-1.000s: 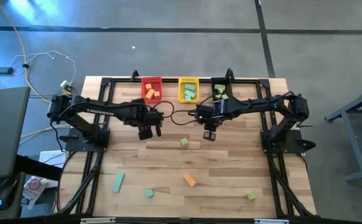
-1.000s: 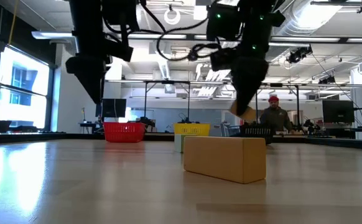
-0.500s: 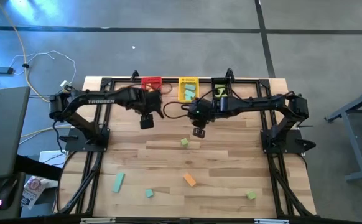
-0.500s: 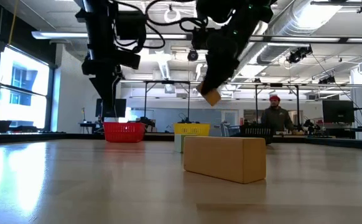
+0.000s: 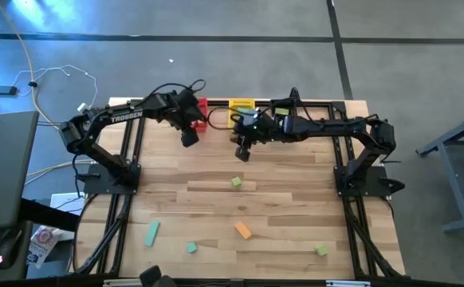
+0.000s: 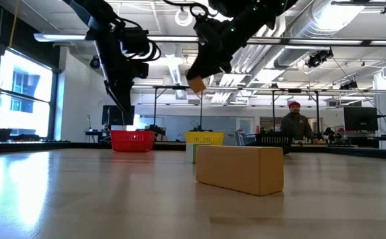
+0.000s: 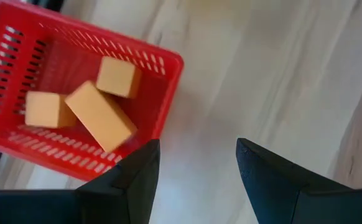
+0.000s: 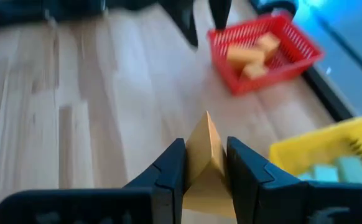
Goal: Sort & place blocks by color
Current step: Put the orange block into the red bin
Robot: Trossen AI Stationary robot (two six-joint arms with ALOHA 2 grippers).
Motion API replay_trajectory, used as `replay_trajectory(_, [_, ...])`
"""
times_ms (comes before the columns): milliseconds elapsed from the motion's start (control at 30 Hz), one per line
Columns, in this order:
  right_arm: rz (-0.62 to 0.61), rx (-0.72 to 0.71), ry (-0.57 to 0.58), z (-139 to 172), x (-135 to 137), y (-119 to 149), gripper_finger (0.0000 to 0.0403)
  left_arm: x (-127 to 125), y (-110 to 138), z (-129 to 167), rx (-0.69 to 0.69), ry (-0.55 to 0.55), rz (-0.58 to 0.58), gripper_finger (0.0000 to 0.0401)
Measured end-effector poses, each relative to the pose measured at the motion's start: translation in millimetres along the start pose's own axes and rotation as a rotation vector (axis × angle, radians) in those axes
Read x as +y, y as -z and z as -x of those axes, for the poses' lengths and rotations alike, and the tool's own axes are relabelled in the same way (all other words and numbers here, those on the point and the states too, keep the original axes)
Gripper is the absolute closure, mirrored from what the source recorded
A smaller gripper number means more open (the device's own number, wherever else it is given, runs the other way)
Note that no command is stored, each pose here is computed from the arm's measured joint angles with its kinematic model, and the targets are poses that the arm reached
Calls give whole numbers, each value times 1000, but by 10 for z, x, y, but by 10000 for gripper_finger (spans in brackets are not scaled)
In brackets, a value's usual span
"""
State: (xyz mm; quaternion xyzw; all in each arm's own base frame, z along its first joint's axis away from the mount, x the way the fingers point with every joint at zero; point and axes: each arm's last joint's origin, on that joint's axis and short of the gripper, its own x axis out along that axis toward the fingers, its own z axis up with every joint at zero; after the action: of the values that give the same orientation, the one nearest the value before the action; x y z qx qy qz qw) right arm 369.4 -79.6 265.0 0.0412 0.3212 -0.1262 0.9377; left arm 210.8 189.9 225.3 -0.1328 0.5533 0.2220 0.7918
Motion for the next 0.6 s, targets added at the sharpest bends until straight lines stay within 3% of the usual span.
replay_trajectory(367, [-118, -231, 55, 21, -280, -222, 334, -28, -280, 36, -285, -10, -46, 204])
replay_trajectory(600, [-169, -318, 100, 198, -430, -330, 334, -137, -392, 64, -386, -16, -109, 204])
